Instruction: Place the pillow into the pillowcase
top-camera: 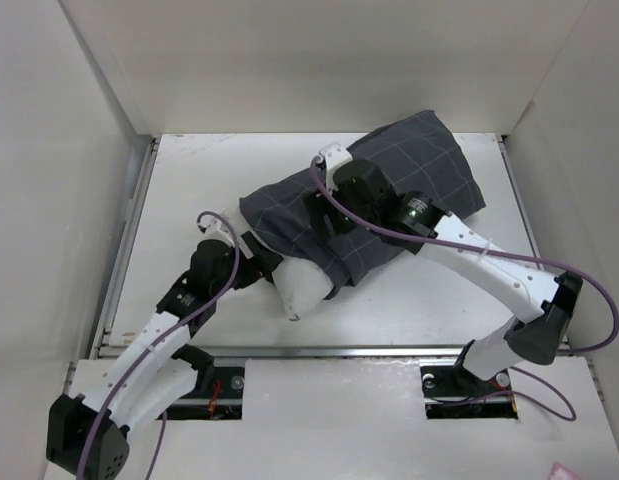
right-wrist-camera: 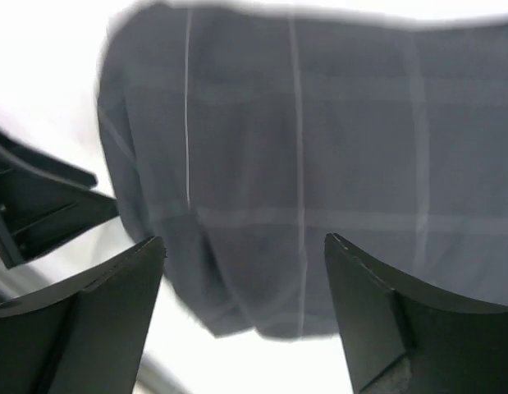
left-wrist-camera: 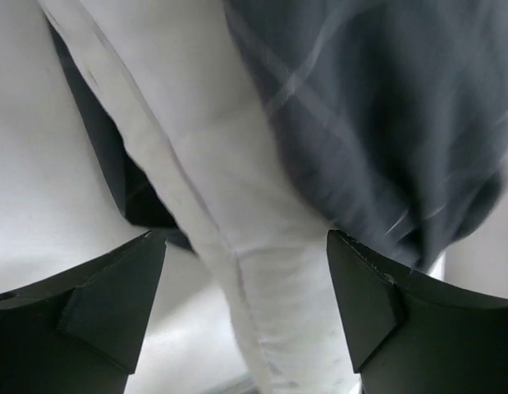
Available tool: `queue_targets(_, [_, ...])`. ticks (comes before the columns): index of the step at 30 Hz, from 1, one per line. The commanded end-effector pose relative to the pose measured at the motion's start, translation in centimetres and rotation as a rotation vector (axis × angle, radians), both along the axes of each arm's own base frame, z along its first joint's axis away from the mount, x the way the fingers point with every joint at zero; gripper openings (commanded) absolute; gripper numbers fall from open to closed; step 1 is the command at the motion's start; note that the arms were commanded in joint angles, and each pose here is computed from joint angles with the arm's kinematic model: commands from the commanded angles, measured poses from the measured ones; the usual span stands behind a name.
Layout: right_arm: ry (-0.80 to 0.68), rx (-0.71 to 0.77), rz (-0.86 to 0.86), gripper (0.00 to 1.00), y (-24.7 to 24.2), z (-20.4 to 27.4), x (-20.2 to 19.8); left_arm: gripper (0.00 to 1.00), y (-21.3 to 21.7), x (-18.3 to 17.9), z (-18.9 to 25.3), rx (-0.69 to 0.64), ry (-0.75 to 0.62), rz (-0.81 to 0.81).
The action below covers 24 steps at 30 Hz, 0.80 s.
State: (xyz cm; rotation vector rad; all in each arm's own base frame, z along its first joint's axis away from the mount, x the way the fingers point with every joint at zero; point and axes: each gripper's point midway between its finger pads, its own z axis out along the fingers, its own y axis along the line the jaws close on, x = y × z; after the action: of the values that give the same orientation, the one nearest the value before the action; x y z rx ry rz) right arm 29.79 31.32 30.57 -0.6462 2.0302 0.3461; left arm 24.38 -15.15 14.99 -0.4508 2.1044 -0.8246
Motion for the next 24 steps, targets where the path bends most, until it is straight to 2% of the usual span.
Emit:
queue_targets(1, [0.119, 0.034, -0.024, 0.82, -1.2, -2.2, -3.3, 0.76, -2.7, -0.9, 0.5, -0.022, -0.049, -0.151])
queue_targets(3, [0.156, 0.033, 0.066, 0.79, -0.1, -3.6, -6.0, 0.75, -3.9, -1.6, 0.5, -0.021, -0.056, -0.208])
queue_targets(4, [0.18, -0.001, 0.078, 0.79, -0.5, -5.4, -6.9, 0.75, -4.2, -1.8, 0.4, -0.024, -0.061, -0.222])
queue_targets(7, [0.217, 0.019, 0.078, 0.74, -0.5, -7.0, -8.0, 0.72, -5.1, -2.0, 1.1, -0.032, -0.106, -0.252])
queue_targets(9, [0.229, 0.007, 0.054, 0.66, -0.5, -8.1, -7.8, 0.71, -5.5, -1.9, 0.3, -0.015, -0.091, -0.266])
queue_targets(15, [0.223, -0.025, 0.009, 0.66, 0.0, -10.9, -6.5, 0.68, -6.5, -1.5, -0.5, -0.012, -0.092, -0.284])
queue_targets(19, [0.152, -0.032, -0.071, 0.44, -0.1, -10.9, -4.4, 0.67, -7.1, -1.8, -0.6, -0.013, -0.092, -0.305])
queue_targets(22, [0.13, -0.055, -0.094, 0.43, -0.1, -11.4, -3.7, 0.66, -6.9, -1.4, -0.4, -0.009, -0.104, -0.286])
queue_targets(23, [0.136, -0.065, -0.095, 0.4, -0.1, -11.9, -3.6, 0.66, -6.9, -1.4, -0.4, -0.009, -0.104, -0.286])
queue_targets(24, [0.129, -0.069, -0.104, 0.32, -0.2, -11.8, -3.5, 0.66, -7.0, -1.3, -0.2, -0.014, -0.114, -0.286])
